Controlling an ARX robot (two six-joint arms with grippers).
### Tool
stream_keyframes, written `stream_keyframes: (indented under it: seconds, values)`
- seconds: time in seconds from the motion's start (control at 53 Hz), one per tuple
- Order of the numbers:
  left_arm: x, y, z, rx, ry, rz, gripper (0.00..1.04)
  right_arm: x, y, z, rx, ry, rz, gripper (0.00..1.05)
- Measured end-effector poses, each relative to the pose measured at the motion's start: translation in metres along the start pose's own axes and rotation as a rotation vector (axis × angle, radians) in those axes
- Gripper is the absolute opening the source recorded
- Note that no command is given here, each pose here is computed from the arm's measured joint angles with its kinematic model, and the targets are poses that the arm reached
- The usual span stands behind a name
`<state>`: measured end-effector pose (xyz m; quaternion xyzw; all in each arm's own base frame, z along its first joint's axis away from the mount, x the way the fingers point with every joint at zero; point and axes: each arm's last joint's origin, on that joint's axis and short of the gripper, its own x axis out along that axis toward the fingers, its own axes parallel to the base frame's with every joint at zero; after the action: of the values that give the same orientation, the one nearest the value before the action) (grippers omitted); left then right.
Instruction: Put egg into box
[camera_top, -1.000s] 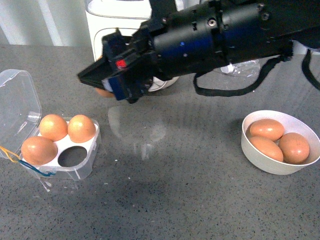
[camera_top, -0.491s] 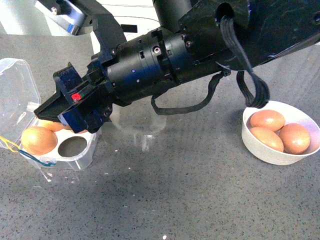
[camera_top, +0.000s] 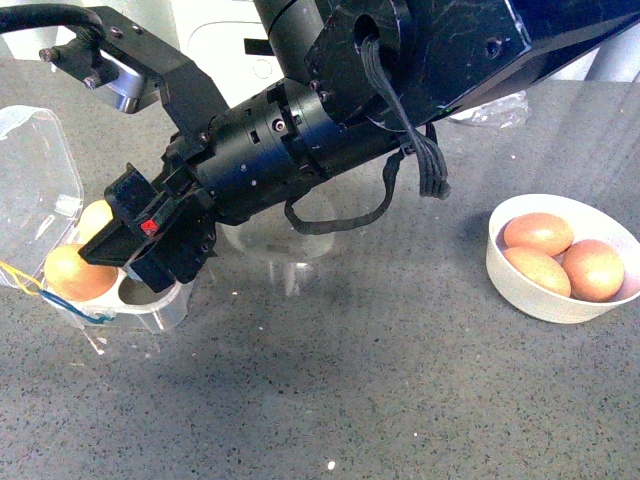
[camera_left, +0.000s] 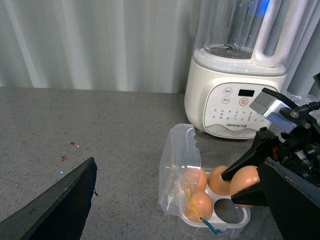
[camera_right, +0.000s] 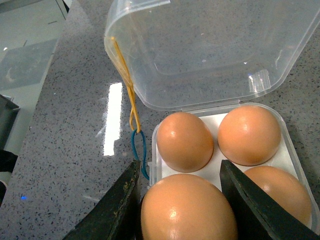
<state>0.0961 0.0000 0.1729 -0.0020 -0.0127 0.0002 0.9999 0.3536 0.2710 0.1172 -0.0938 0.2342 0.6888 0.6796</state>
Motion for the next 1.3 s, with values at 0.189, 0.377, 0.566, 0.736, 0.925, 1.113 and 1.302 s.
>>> stream_keyframes:
  seconds: [0.189,0.377,0.566,0.736,0.925,1.113,1.302]
  values:
    - [0.000,0.000,0.000,0.000,0.000,0.000,0.98,0.000,-0.004,0.002,-0.019,0.013,0.002,0.41]
    - [0.000,0.000,0.000,0.000,0.000,0.000,0.98,0.003,-0.008,0.002,-0.027,0.014,0.003,0.41]
    - [0.000,0.000,0.000,0.000,0.000,0.000,0.98,0.006,-0.011,0.003,-0.029,0.017,0.004,0.41]
    - [0.000,0.000,0.000,0.000,0.000,0.000,0.98,0.009,-0.014,0.007,-0.043,0.004,0.001,0.41]
    - [0.000,0.000,0.000,0.000,0.000,0.000,0.98,0.013,-0.016,0.010,-0.051,-0.001,0.004,0.41]
    - [0.000,0.000,0.000,0.000,0.000,0.000,0.98,0.017,-0.014,0.012,-0.051,0.000,0.014,0.41]
    - [0.000,0.000,0.000,0.000,0.000,0.000,0.98,0.020,-0.012,0.013,-0.054,-0.003,0.016,0.52]
